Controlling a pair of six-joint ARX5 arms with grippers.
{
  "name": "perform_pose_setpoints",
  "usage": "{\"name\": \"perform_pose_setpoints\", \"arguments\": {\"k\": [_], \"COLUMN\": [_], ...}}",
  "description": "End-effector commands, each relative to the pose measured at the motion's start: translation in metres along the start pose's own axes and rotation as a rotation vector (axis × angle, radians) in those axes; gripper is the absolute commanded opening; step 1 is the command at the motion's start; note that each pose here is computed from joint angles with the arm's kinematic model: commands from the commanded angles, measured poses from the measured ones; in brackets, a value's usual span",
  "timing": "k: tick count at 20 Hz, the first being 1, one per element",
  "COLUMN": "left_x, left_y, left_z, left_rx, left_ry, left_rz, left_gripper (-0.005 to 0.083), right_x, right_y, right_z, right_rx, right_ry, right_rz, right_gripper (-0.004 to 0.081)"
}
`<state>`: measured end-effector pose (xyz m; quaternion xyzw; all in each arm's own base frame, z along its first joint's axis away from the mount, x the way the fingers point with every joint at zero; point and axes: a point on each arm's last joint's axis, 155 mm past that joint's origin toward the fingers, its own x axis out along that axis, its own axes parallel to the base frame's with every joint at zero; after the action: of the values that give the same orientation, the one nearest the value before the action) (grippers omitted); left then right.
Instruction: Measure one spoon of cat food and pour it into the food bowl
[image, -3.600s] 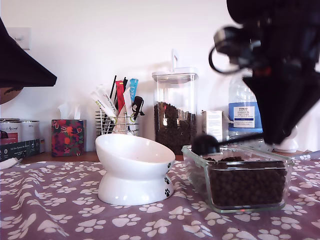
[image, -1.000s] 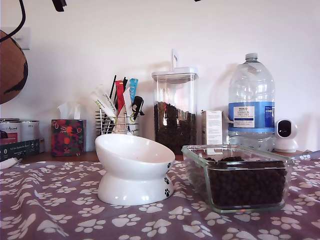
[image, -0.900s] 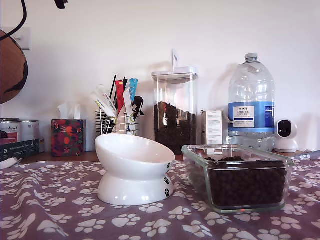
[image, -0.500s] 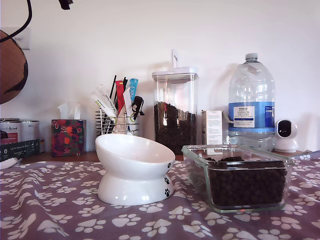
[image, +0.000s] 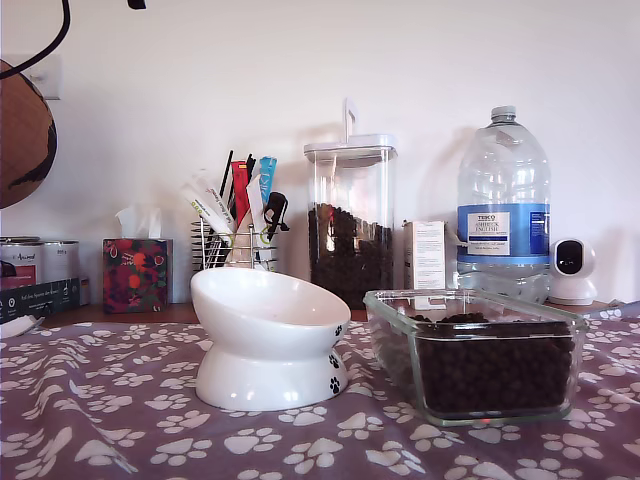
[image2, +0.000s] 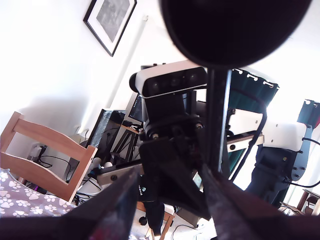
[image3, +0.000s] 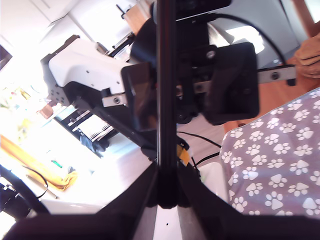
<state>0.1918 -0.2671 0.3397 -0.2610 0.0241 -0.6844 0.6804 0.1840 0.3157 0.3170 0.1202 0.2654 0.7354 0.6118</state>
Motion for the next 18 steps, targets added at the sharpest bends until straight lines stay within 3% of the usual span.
{"name": "perform_pose_setpoints", "arguments": {"k": [1, 9, 18], "left_x": [0.002, 0.002, 0.003], "left_y": [-0.004, 0.010, 0.018], "left_z": [0.005, 0.017, 0.016], "left_rx": [0.026, 0.037, 0.044], "left_ry": [-0.006, -0.066, -0.059], "left_rz": [-0.014, 0.052, 0.084], "left_gripper": [0.0378, 0.0378, 0.0362], "right_x": [-0.003, 0.002, 0.015], "right_y": [-0.002, 0.000, -0.022], "right_z": [0.002, -0.001, -0.017], "right_rx": [0.003, -0.021, 0.008], "right_ry": [-0.006, 0.008, 0.050], "right_rz": [-0.001, 0.010, 0.013], "right_gripper": [-0.0011, -0.0011, -0.0011]}}
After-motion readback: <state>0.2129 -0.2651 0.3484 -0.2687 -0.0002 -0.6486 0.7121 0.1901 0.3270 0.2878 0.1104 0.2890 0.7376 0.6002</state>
